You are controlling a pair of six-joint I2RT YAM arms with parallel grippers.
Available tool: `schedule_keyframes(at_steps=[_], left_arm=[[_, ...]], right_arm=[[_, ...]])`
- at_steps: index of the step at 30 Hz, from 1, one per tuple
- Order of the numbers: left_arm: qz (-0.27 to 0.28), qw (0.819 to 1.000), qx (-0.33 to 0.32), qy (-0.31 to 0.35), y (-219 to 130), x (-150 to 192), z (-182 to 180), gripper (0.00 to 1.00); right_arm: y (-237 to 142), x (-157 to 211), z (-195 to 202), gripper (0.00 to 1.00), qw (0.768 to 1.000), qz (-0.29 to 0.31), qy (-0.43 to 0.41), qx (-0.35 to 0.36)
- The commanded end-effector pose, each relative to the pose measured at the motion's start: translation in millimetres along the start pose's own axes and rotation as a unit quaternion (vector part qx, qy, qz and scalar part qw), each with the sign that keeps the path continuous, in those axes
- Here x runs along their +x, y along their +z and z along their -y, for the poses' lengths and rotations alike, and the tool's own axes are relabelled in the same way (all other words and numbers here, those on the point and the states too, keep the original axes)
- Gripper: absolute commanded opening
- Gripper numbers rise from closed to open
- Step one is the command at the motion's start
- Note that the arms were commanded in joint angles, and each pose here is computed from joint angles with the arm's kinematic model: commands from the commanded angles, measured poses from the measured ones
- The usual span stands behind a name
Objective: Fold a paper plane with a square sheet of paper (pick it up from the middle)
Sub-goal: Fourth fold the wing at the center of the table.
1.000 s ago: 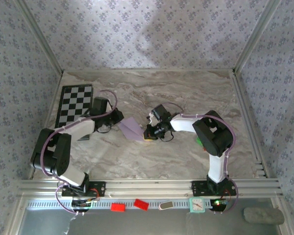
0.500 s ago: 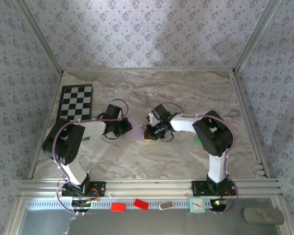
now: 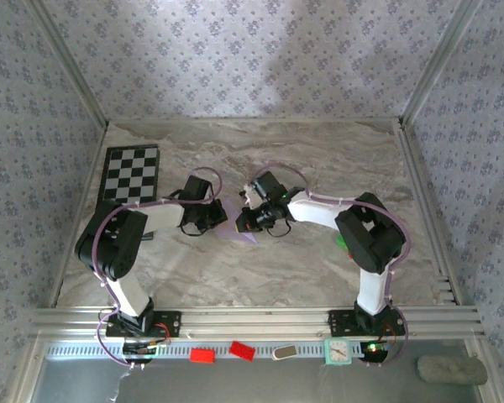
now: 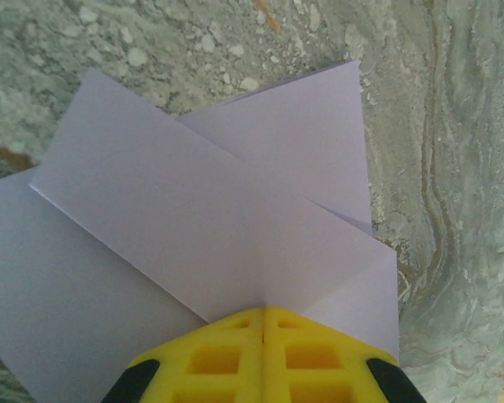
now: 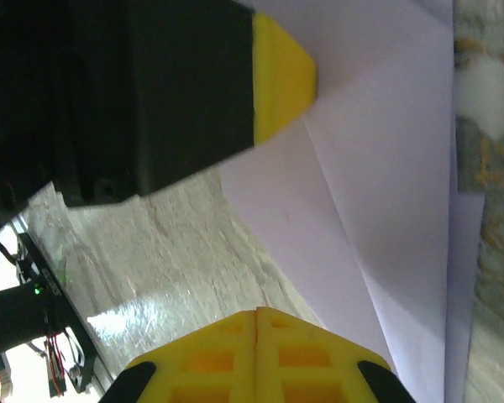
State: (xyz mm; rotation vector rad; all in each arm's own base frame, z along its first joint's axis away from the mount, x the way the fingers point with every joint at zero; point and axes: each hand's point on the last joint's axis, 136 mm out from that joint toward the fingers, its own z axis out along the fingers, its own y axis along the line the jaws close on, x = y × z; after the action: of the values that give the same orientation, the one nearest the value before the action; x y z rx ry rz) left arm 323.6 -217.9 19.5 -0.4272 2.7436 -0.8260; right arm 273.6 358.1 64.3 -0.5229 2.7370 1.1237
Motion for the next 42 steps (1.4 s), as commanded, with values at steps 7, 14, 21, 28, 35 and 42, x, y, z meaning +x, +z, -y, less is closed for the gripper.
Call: schedule_keyframes(at_steps=[7,14,21,28,35,42], left_arm=[[-0.030,0.996,-0.078,-0.022,10.0,17.9,-40.2,0.05],[-0.041,0.994,-0.092,-0.030,9.8,21.9,-45.4,0.05],[-0.055,0.988,-0.132,-0.056,9.8,27.8,-59.3,0.03],[-0.067,0.977,-0.187,-0.073,8.8,33.7,-79.4,0.02],[-0.071,0.974,-0.204,-0.074,10.7,34.8,-85.8,0.02],[-0.069,0.976,-0.194,-0.068,11.1,30.2,-78.6,0.02]], right_arm=[[13.8,-22.8,10.4,0.00,1.000,0.007,-0.007,0.012],[26.6,-23.4,16.5,0.00,1.000,-0.009,-0.007,0.010],[34.4,-10.2,29.5,0.00,0.999,-0.031,-0.002,0.020],[27.7,11.6,47.7,0.00,0.998,-0.051,0.003,0.035],[11.8,44.7,63.4,0.00,0.997,-0.065,0.021,0.040],[-5.7,76.5,76.9,0.00,0.995,-0.072,0.047,0.047]])
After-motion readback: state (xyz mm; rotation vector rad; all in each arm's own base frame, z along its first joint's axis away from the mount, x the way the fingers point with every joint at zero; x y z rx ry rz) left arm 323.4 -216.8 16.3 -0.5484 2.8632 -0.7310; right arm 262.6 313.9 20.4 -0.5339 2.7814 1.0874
